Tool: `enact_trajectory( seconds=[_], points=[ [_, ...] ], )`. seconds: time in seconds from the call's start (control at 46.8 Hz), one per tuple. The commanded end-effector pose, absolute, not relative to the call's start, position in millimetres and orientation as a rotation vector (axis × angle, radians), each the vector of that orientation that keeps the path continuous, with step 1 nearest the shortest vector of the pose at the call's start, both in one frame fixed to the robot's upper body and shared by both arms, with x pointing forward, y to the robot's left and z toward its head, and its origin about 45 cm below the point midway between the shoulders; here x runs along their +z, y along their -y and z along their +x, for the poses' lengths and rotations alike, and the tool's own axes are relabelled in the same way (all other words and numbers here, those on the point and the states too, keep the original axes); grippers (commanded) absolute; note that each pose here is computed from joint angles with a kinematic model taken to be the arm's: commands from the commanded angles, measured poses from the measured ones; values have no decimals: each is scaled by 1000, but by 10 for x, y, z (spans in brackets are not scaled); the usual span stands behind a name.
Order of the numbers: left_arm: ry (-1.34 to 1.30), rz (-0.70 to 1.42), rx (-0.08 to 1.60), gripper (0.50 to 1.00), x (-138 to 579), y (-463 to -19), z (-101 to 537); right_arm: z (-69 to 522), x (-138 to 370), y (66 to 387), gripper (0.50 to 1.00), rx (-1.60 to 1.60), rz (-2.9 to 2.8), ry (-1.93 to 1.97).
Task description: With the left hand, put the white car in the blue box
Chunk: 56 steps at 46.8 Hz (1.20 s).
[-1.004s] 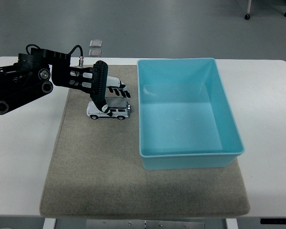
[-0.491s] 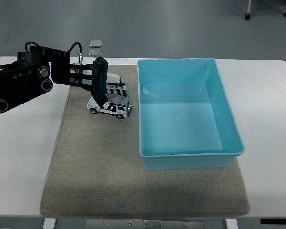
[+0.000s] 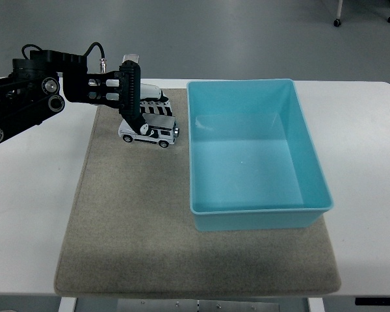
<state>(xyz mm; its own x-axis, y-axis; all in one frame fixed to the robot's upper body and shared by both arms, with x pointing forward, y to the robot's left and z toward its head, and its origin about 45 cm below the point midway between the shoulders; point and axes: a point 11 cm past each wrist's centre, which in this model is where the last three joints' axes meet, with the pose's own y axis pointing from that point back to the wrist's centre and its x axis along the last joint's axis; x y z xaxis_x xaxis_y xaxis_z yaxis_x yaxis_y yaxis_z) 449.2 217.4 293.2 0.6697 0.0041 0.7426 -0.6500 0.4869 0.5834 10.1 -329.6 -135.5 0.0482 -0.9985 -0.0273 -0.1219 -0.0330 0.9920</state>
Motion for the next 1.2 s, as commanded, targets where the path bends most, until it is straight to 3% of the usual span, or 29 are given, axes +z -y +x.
enact_trajectory(
  seconds=[0.0, 0.577, 1.175],
  points=[
    [765, 988, 483, 500, 3013, -2211, 4541, 103, -1355, 3298, 936, -1135, 1343, 1250],
    [902, 867, 553, 500, 3641, -1861, 4686, 103, -1355, 3296, 936, -1136, 1344, 1250],
    [924, 764, 439, 500, 3581, -1137, 4555, 103, -1355, 3296, 936, -1136, 1344, 1250]
  ],
)
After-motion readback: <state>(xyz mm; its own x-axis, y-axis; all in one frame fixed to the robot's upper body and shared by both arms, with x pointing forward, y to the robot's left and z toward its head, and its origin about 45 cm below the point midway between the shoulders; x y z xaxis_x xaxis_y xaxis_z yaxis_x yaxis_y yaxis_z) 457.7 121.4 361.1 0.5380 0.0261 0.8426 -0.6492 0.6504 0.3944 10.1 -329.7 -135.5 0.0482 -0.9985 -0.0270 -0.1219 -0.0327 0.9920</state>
